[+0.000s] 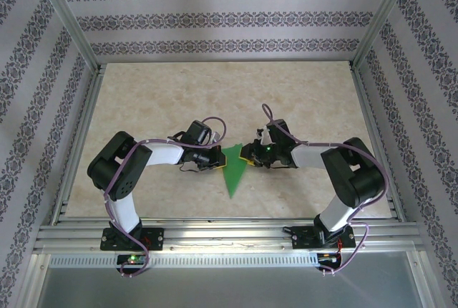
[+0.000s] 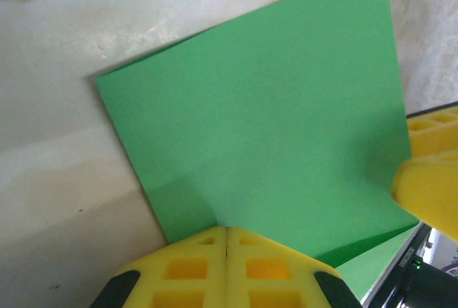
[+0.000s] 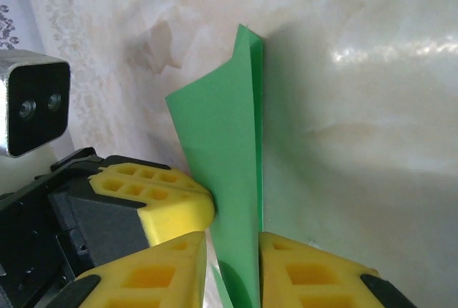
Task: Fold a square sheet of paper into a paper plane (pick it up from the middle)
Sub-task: Fold the wing for the fifth time at the center of the table.
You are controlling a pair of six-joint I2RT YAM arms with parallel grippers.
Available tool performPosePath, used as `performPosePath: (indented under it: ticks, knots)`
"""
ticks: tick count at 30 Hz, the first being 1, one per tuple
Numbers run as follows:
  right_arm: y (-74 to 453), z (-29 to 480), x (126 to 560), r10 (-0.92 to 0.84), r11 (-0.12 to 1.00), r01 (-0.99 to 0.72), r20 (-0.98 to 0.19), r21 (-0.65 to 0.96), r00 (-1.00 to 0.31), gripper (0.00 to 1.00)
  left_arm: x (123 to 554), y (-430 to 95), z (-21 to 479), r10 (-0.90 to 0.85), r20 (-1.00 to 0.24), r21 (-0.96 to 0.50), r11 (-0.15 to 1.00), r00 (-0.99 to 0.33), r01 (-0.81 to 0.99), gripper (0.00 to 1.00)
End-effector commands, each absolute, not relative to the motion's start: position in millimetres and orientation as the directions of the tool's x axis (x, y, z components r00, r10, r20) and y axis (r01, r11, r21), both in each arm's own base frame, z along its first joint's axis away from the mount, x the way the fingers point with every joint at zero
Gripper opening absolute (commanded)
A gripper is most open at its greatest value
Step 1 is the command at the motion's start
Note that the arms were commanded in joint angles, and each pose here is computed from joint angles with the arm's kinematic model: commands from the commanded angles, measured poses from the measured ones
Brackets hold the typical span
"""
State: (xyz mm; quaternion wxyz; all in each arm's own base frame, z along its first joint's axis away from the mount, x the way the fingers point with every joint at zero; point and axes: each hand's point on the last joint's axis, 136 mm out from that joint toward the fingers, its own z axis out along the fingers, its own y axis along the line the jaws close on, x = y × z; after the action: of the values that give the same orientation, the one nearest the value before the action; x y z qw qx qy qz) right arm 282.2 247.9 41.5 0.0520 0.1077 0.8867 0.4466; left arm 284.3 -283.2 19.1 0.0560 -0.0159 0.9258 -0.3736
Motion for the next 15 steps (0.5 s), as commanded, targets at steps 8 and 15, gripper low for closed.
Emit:
performPosePath:
  ticks: [8, 15]
  knots:
    - [254.8, 45.3, 284.5, 0.124, 0.561, 0.093, 0.028, 0.822, -0.992, 0.17, 275.2, -281.9, 11.4, -0.017, -0.066, -0.663, 0.748, -0.998, 0.031, 0.00]
    - [250.4, 36.1, 280.6, 0.147, 0.579, 0.132, 0.056, 0.804, -0.988, 0.08, 280.0, -286.5, 24.7, -0.011, -0.099, -0.683, 0.728, -0.995, 0.060, 0.00]
